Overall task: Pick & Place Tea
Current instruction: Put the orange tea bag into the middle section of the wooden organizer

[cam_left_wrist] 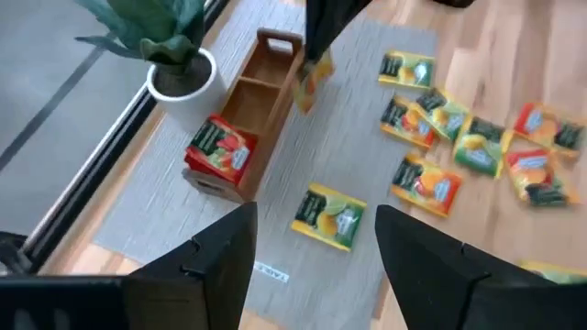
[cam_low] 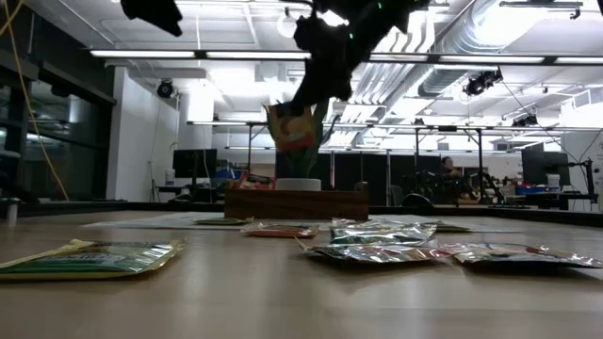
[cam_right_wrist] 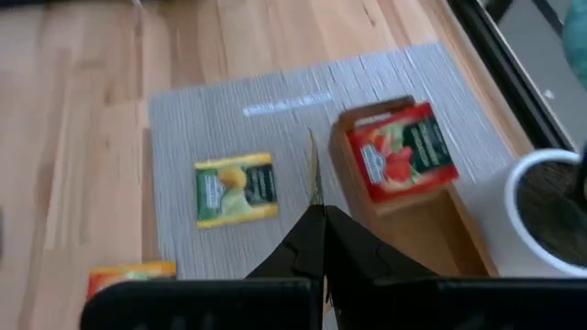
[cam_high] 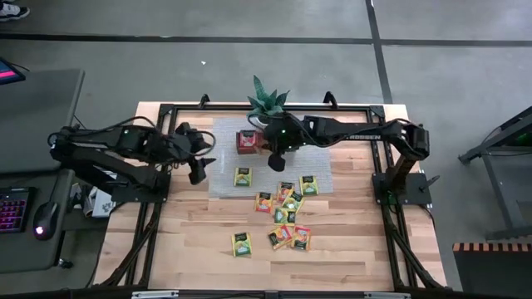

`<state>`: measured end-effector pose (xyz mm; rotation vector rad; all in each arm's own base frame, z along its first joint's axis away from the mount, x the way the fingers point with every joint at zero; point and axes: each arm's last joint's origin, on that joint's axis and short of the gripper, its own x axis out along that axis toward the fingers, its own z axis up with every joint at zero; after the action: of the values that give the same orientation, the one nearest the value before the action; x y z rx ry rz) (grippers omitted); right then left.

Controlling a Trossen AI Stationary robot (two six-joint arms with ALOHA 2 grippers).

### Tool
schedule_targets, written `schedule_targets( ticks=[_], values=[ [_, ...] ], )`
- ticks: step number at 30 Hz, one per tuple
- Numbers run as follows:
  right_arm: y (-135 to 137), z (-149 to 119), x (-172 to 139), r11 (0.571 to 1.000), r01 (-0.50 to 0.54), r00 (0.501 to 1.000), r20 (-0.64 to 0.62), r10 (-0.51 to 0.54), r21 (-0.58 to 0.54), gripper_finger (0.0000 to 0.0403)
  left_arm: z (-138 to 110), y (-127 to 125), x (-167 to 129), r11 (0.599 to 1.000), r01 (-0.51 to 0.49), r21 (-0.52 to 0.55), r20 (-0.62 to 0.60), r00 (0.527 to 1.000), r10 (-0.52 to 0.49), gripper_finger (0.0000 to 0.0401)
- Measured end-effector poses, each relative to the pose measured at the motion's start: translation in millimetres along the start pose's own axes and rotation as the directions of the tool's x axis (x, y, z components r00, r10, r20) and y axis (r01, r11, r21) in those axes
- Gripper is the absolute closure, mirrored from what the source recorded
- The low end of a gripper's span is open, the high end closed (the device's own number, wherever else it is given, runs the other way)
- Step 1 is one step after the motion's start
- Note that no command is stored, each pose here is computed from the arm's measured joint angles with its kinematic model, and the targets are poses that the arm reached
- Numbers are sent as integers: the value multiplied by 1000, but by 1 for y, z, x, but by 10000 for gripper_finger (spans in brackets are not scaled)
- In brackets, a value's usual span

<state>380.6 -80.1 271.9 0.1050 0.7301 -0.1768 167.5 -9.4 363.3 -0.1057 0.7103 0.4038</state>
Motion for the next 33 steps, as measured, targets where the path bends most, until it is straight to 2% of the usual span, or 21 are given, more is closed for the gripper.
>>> schedule_targets(
  ticks=[8,11,15,21,33],
  values=[
    [-43,-25,13,1000,-21,998,58,20,2,403,-40,-5,18,983,111,-147,96,991,-98,181],
    [-60,-27,11,999,-38,997,64,37,14,403,-48,-13,26,959,195,-207,178,971,-159,181],
    [-80,-26,7,998,-57,993,105,54,30,403,-59,-22,36,933,259,-252,232,952,-201,181],
    [-98,-27,14,995,-96,983,161,89,37,403,-61,-28,38,918,269,-293,274,943,-189,181],
    [-105,-46,45,985,-162,983,96,156,59,403,-60,-27,39,900,261,-349,287,944,-162,181]
  ],
)
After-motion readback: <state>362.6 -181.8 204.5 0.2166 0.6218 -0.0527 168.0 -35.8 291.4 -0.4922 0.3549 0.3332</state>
